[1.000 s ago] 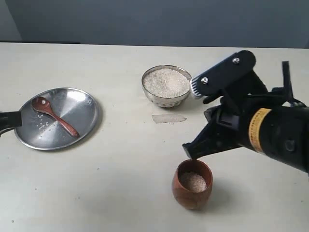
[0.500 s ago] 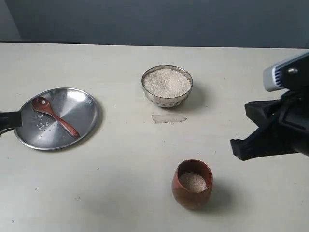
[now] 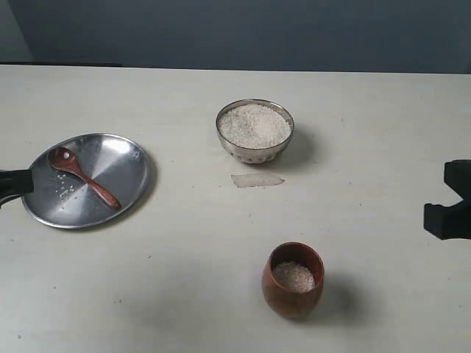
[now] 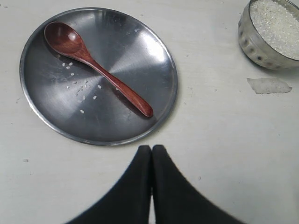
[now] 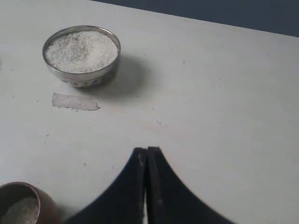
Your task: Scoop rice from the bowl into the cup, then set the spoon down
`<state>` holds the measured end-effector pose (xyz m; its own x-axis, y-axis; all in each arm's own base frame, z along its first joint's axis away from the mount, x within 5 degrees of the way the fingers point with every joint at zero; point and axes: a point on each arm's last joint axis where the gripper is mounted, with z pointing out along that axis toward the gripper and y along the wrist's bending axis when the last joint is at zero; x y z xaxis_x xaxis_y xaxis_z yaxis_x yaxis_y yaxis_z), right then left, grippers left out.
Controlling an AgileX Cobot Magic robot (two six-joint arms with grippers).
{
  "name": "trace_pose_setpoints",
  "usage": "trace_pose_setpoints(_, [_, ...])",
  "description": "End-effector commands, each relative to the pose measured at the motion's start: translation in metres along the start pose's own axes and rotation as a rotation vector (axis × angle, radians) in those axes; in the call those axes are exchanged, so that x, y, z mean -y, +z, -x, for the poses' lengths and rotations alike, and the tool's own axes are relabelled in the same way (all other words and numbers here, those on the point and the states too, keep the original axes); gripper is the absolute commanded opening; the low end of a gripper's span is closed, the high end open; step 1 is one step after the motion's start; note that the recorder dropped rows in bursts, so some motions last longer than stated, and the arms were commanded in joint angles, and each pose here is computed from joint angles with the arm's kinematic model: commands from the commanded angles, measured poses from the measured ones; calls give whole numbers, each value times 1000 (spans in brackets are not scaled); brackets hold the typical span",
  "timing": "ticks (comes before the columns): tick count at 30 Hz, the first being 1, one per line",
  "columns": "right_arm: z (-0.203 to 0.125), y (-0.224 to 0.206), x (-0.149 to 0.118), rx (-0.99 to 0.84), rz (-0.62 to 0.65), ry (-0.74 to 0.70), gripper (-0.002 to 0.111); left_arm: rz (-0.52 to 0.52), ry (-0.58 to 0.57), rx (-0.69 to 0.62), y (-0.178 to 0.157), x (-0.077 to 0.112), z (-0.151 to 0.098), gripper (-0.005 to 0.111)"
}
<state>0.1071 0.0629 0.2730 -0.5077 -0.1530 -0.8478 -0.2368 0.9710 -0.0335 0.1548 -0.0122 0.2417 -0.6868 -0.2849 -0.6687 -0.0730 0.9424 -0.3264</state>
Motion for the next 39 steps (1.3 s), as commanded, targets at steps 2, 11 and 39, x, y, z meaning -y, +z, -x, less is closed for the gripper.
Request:
trace_pose_setpoints(2, [0, 0, 0, 10, 12, -2, 0, -3, 7, -1, 0, 1, 1, 0])
trace_pose_setpoints(11, [1, -9, 6, 56, 35, 37, 0, -3, 7, -1, 0, 1, 1, 0])
trace_pose_setpoints(39, [-12, -77, 87, 387, -501, 505, 0, -3, 7, -1, 0, 1, 1, 0])
